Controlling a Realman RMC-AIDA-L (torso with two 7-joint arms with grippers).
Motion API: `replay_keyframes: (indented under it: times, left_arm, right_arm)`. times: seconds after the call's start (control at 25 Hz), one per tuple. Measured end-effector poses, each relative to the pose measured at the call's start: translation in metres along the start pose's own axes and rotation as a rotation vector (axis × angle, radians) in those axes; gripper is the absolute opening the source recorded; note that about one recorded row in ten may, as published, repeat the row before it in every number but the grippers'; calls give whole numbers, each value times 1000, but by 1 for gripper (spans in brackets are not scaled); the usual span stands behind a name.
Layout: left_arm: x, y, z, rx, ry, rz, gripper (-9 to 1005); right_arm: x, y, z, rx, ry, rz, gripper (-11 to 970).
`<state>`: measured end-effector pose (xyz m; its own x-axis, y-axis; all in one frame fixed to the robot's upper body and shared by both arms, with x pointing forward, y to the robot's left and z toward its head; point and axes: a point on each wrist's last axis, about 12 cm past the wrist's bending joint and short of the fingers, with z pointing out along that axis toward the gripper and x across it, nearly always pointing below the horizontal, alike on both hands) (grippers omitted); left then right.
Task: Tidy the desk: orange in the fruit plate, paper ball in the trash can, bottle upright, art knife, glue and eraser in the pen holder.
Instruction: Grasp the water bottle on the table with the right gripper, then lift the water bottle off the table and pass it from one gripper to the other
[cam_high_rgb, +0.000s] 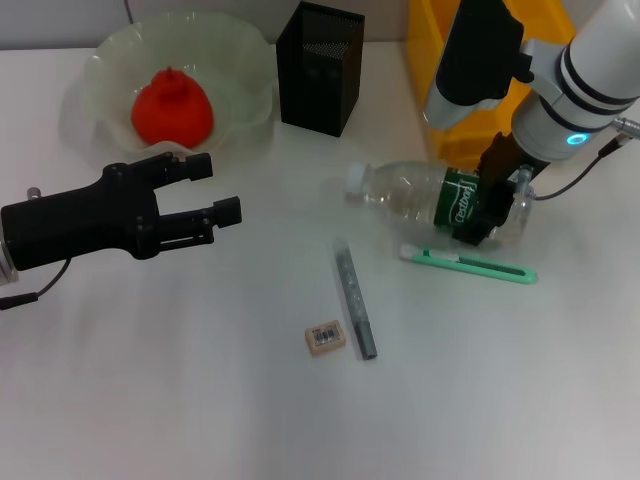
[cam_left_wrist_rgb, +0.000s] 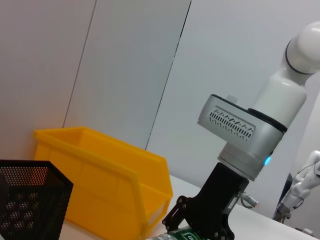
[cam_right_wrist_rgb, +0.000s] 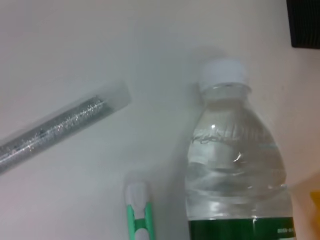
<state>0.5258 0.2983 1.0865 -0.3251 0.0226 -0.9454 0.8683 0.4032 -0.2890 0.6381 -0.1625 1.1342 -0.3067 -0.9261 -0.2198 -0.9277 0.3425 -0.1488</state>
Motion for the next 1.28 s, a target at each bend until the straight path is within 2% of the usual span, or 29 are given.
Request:
replay_keyframes:
  times: [0.56, 0.8, 1.04, 1.08, 1.2, 1.28]
  left_arm:
    - [-1, 1, -1, -9, -7, 1, 835]
    - [-4, 4, -1, -20, -17, 6, 835]
    - [-9, 9, -11, -85, -88, -21, 835]
    - [-10, 11, -13, -104, -116, -30, 835]
    - [-11, 10, -15, -119, -158, -39, 835]
    - [-11, 8, -14, -127, -198, -48, 835]
  right_arm:
    - [-5, 0, -11, 6, -70, -19, 770]
    - [-8, 7, -20, -48, -149, -41, 770]
    - [-1, 9, -35, -48, -313, -17, 770]
    - [4, 6, -41, -57, -413, 9, 770]
    - [10, 5, -45, -72, -504, 27, 769]
    - [17, 8, -50, -106, -659, 32, 769]
